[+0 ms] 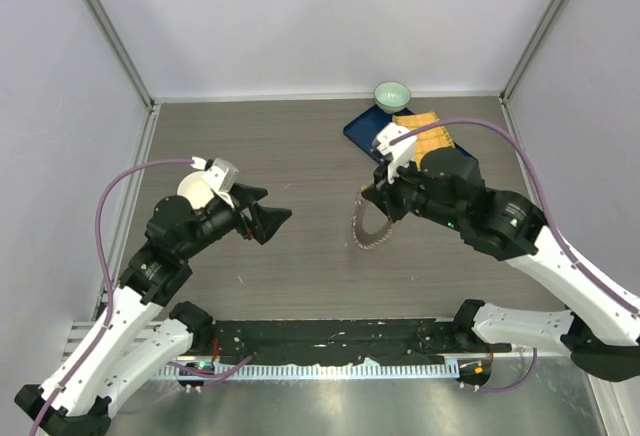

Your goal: Remove the keys from the keyring

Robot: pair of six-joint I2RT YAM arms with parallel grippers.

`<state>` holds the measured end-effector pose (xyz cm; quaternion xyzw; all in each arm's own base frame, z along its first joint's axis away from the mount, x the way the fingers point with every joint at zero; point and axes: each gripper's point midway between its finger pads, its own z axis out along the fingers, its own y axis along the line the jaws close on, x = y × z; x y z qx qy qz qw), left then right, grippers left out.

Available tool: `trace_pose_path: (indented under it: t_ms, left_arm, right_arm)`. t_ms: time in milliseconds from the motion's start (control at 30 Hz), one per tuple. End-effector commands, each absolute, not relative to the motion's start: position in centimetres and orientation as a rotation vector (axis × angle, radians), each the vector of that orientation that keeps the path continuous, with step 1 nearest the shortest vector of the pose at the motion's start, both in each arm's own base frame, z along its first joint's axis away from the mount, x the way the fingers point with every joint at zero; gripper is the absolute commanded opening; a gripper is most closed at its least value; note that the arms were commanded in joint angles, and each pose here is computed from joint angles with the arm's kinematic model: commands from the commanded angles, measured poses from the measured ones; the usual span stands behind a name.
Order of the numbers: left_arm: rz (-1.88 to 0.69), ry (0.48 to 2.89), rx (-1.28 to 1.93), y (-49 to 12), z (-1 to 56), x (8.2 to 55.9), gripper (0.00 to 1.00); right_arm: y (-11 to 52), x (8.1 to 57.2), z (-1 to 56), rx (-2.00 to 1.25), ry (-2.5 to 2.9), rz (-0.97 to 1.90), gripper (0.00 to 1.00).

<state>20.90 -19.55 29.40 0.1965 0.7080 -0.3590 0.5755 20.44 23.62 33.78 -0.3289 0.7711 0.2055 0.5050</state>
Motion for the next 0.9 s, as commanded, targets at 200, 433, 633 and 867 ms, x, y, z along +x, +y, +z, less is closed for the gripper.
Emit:
trace_pose_path:
  t_ms: [200,433,633,867]
  left_arm:
    - [-1.116,1.444,0.677,-23.5,36.0,16.9,0.83]
    - [-1.310,1.323,0.809,-25.4,37.5,13.5,0.84]
    - [-1.390,1.379,0.876,-26.8,36.1,13.3,0.86]
    - [-1.466,1.381,0.987,-28.5,35.6,12.4,0.87]
  right_arm:
    - [25.3,14.5,38.8,-0.955,1.538,0.853,0.01]
    - [25.8,13.0,39.0,-1.028,1.489,0.916,0.01]
    - [26.3,13.1,38.5,-1.073,1.493,0.911,0.01]
    - [27.2,12.6,39.1,-1.082,1.470,0.971,0.01]
